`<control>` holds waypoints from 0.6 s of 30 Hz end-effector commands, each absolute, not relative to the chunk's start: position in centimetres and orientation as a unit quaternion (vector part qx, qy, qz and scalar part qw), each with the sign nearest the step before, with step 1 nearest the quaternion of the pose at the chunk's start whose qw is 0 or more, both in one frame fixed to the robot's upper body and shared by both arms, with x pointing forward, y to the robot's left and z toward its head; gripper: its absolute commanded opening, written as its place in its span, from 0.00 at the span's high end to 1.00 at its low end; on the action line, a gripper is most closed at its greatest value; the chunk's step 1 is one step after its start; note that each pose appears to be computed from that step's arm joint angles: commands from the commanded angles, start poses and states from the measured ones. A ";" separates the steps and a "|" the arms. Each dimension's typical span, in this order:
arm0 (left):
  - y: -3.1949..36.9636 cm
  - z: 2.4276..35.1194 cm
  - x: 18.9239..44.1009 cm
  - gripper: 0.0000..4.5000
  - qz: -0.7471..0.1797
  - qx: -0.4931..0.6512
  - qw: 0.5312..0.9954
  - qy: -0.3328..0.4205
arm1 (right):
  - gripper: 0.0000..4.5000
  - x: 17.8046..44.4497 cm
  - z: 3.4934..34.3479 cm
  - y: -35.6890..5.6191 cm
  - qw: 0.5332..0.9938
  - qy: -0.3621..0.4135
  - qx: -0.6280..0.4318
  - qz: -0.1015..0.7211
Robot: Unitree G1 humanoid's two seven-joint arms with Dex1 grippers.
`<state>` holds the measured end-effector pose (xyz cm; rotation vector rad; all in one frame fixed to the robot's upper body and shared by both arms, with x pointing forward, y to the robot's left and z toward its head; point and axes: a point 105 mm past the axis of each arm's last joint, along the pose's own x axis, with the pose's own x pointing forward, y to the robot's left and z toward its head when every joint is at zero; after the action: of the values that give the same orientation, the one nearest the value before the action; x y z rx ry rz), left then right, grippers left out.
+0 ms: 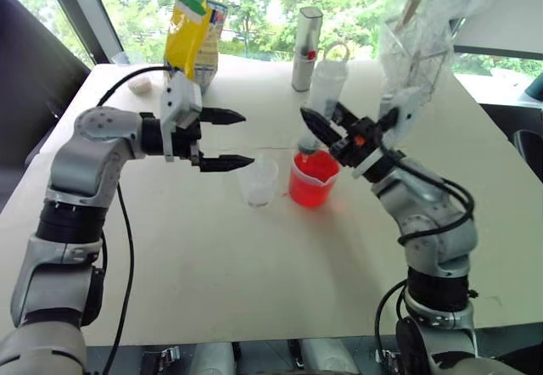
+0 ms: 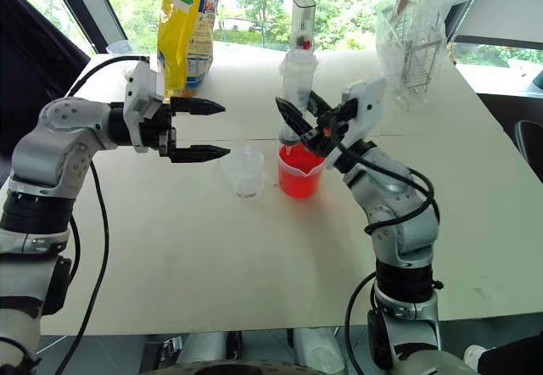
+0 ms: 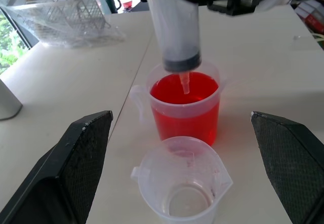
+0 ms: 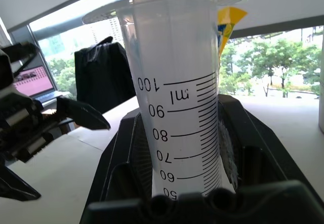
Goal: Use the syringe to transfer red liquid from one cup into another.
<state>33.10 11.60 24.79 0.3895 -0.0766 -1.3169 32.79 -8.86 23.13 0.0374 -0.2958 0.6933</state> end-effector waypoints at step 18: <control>4.5 31.1 35.1 0.00 -0.690 0.115 0.704 -0.126 | 0.69 33.1 21.4 -9.0 0.934 -0.175 -0.040 0.309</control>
<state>35.26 5.06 29.88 0.2206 -0.2337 -1.5258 33.91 -9.22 19.79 -0.0697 -0.2849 0.6252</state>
